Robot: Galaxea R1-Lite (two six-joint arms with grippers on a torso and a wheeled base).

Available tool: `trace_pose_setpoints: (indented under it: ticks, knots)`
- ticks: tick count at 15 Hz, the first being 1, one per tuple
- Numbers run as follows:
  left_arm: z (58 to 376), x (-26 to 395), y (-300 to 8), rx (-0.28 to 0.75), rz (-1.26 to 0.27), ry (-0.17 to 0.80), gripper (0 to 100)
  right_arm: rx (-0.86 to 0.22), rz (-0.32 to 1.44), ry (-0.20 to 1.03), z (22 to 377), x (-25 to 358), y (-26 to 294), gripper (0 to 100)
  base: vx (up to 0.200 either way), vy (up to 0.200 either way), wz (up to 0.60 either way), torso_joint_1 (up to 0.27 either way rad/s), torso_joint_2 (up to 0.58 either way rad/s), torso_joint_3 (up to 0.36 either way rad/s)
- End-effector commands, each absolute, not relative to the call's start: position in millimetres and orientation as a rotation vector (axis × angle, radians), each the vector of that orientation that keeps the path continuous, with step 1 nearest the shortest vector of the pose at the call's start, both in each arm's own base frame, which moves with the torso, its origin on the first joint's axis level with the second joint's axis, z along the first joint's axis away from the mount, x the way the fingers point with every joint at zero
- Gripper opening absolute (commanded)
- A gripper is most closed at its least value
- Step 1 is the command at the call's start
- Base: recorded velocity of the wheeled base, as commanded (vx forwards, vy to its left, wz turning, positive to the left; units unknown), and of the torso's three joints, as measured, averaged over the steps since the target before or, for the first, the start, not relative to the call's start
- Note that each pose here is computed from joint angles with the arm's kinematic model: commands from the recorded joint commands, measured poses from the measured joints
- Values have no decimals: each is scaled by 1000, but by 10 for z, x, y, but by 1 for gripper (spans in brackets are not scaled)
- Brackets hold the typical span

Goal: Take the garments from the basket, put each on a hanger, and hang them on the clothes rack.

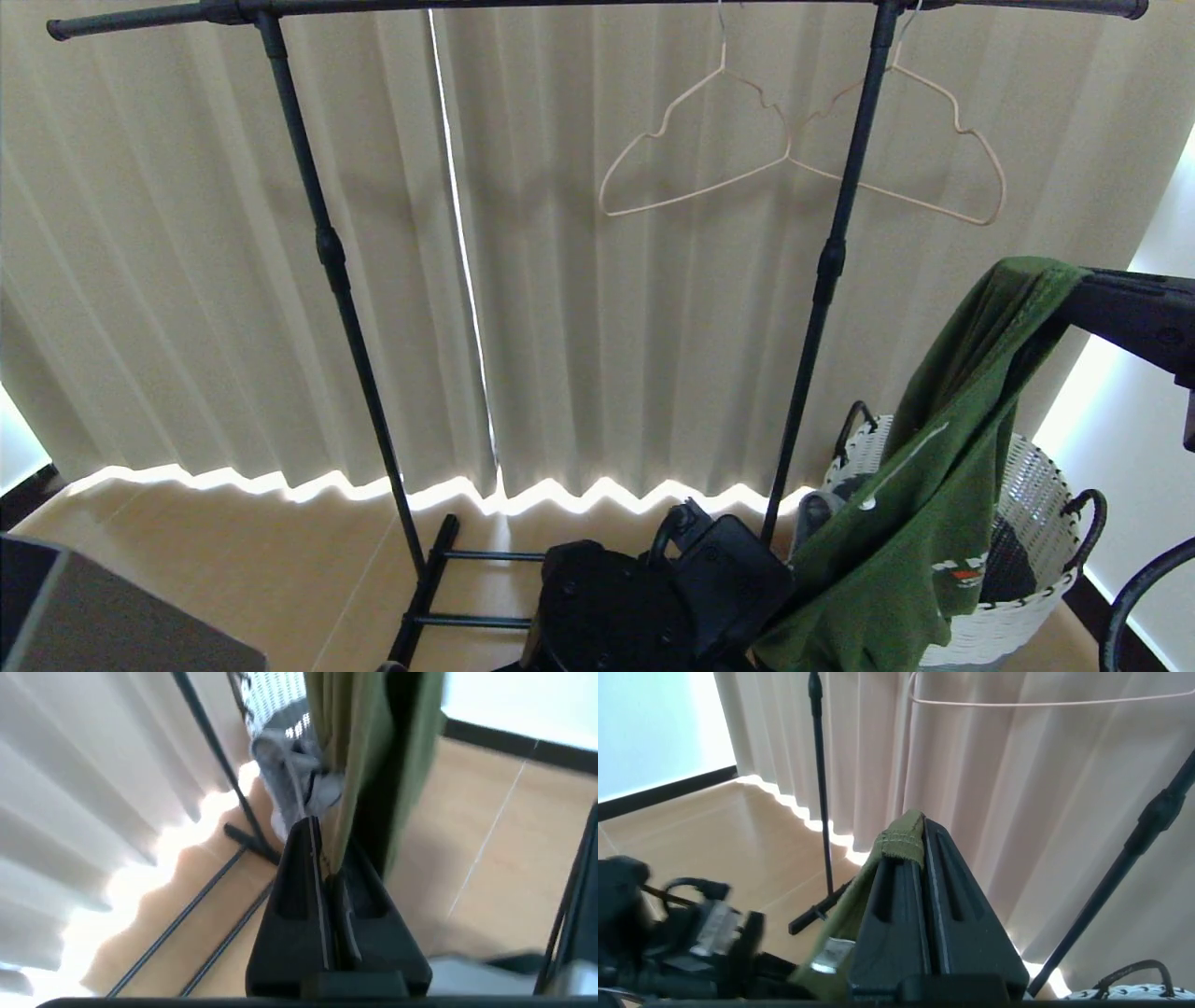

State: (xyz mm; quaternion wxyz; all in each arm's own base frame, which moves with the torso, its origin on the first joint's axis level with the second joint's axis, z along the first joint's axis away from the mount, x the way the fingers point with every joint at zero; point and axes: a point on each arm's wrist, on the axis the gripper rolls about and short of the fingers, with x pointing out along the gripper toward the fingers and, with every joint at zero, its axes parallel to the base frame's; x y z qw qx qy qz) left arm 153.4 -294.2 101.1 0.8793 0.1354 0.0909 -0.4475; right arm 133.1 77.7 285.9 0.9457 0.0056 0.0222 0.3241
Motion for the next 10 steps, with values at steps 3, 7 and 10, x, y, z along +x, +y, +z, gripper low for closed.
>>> trace_pose_setpoints:
  ticks: [3,7,10]
  knots:
    - [1624,1679,-2458,213,-815,101,0,6,660,61,2841,1388,809,0,0,0,0,0,0,0]
    - [2340,1971,-2034,175,-650,73,0,20,661,-6,3087,1544,896,0,0,0,0,0,0,0]
    - [2818,2007,-1719,168,-561,107,0,36,663,-99,3299,1621,939,0,0,0,0,0,0,0]
